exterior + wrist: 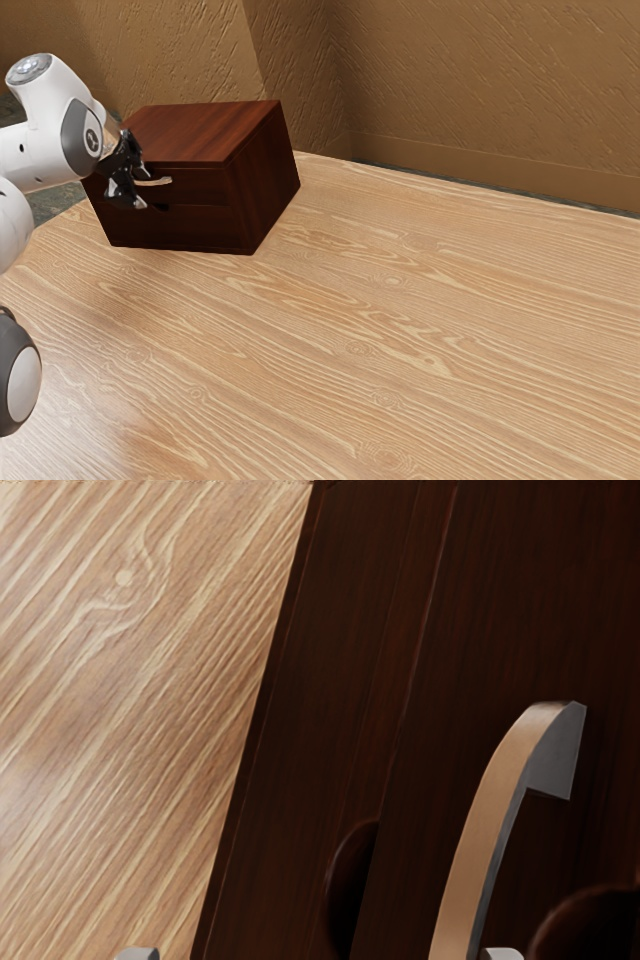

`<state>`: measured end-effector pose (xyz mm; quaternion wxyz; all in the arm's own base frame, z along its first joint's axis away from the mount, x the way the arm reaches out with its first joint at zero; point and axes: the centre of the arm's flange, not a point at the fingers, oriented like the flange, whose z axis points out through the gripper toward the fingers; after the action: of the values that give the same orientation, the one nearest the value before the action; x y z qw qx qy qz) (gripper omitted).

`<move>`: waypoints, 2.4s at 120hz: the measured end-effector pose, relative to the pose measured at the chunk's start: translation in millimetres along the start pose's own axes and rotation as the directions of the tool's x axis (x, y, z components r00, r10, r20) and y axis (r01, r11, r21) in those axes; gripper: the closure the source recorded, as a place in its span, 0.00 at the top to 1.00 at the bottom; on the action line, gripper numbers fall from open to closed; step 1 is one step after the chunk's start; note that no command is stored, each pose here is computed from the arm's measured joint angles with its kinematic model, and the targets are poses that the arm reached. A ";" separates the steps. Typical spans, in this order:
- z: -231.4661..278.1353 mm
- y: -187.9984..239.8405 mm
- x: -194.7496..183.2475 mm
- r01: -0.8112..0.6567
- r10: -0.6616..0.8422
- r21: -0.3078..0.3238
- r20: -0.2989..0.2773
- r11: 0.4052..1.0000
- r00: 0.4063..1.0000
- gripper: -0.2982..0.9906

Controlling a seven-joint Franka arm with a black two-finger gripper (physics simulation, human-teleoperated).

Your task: Pull the drawer handle with one arm to open the drawer

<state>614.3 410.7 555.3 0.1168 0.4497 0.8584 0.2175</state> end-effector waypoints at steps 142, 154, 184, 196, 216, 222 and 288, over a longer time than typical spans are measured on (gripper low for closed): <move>14.4 -12.5 1.1 0.020 -0.020 0.042 -0.002 0.999 1.000 0.48; 10.0 -16.1 2.4 0.028 -0.028 0.044 0.005 0.999 1.000 0.48; -3.5 -26.6 -1.6 0.029 -0.030 0.051 0.020 0.998 0.999 0.47; -5.6 -32.5 -4.0 0.026 -0.028 0.056 0.023 0.998 0.999 0.47; -9.4 -40.7 -0.7 0.031 -0.032 0.058 0.023 0.998 0.999 0.46; -11.4 -43.0 0.6 0.031 -0.033 0.058 0.022 0.998 0.999 0.46; -23.0 -69.4 21.1 0.059 -0.061 0.062 0.023 0.996 0.998 0.44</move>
<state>543.1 387.2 542.2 0.1200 0.4298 0.8762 0.1821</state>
